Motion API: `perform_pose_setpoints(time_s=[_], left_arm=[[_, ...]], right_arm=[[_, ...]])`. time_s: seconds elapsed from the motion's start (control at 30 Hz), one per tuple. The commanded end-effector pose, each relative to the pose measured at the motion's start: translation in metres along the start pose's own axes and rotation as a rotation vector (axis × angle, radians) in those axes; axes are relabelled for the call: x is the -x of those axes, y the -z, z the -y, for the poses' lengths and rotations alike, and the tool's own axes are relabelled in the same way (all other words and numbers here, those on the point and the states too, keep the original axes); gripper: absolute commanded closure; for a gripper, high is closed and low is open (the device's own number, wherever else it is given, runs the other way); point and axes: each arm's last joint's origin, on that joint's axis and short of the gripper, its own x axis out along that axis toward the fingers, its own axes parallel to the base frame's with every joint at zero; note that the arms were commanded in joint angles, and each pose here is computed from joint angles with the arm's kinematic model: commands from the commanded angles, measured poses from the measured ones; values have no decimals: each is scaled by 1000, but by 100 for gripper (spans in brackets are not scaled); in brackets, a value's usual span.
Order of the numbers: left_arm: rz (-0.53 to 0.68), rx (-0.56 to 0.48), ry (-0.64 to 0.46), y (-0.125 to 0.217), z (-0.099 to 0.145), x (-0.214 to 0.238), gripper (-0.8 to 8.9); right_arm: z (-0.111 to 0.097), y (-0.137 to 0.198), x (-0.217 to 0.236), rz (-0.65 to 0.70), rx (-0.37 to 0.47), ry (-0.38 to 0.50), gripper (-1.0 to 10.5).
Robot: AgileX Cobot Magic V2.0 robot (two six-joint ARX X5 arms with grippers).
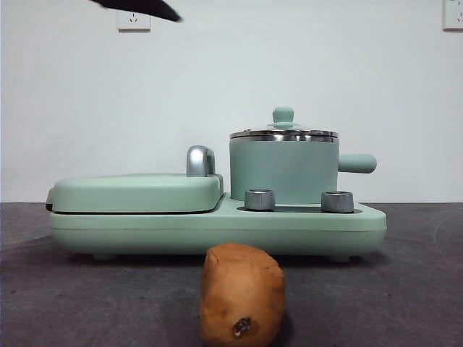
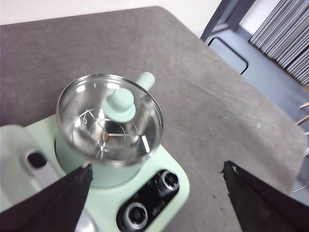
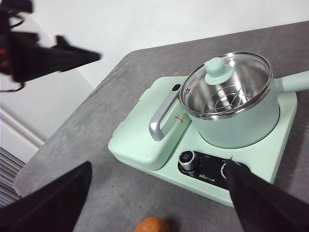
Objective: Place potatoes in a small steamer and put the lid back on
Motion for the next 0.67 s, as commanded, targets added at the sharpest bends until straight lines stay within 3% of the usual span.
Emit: perform_pose_setpoints(time_s=[0.03,0.33,0.67], left_arm=[[1,-40,-26,-13,3,-24,372],[-24,-85,-152,-25,9,-100,376],[12,-190,-217,-9,10,-164,377]], right_arm=[[-3,-5,2,16,24,-4,506],[-4,-5,2,16,25,-5,506],[-4,-5,2,16,20,-5,506]])
